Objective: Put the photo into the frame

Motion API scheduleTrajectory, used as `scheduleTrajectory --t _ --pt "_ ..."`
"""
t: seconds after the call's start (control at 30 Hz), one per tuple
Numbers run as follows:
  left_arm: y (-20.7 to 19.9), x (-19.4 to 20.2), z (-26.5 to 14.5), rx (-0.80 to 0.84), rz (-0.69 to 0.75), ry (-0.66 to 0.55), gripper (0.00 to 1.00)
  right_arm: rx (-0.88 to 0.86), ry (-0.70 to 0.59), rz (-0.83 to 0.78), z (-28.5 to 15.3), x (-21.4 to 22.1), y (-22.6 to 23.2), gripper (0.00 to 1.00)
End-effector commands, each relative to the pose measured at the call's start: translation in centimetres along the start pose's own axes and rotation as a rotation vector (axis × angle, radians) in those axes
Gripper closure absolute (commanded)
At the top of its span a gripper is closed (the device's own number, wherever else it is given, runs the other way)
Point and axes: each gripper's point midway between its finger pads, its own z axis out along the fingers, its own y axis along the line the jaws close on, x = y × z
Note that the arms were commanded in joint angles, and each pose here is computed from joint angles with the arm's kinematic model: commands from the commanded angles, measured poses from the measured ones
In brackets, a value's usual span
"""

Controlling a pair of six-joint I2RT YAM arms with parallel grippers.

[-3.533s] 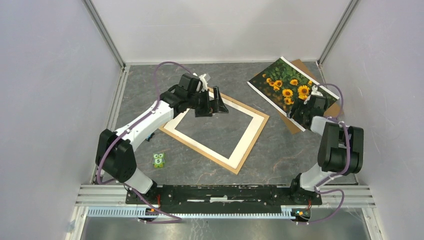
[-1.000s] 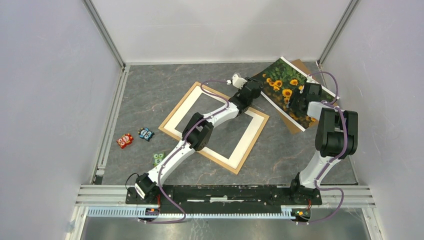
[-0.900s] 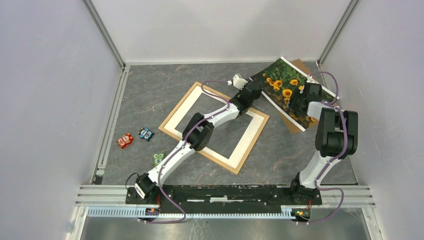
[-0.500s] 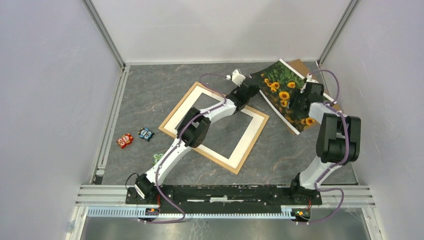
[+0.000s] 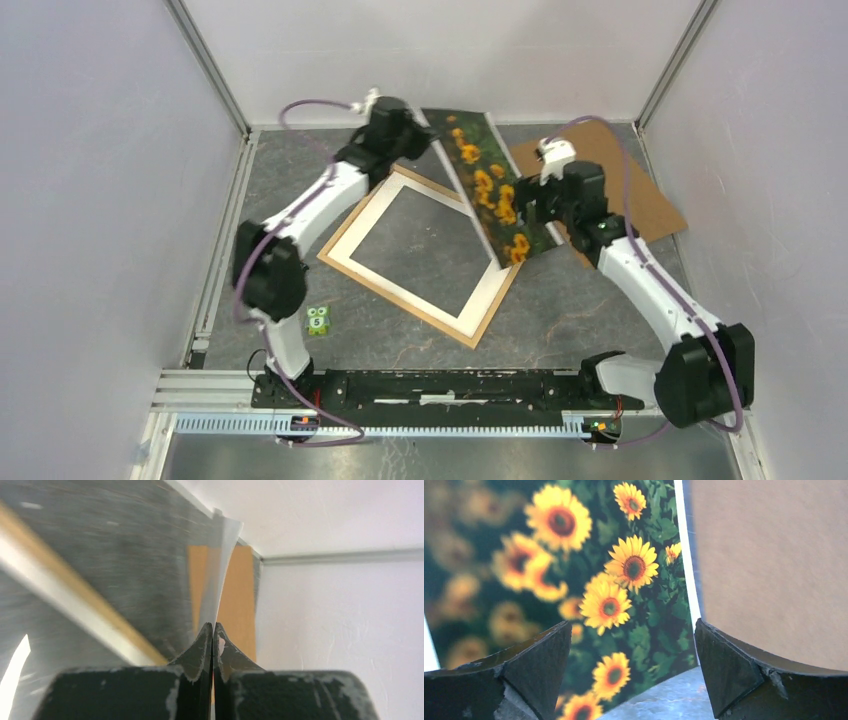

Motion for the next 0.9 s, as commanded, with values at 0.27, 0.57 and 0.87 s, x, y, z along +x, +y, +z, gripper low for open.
scheduleTrajectory --t 0.27,0.57,0.87 --pt "20.2 -7.6 -15.3 -0.366 0.056 0.093 0.98 -0.439 -0.136 -0.639 -5.0 5.9 18.4 0.02" --pt "24.3 -7.5 -17.7 -0.435 0.028 0.108 0.98 -0.626 -0.334 -0.949 -8.7 10.8 23.6 0.02" --pt "24.9 -6.7 -18.6 -0.512 -0.074 0.167 0.98 -0.751 -0.528 -0.841 -12.2 12.4 31.1 0.02"
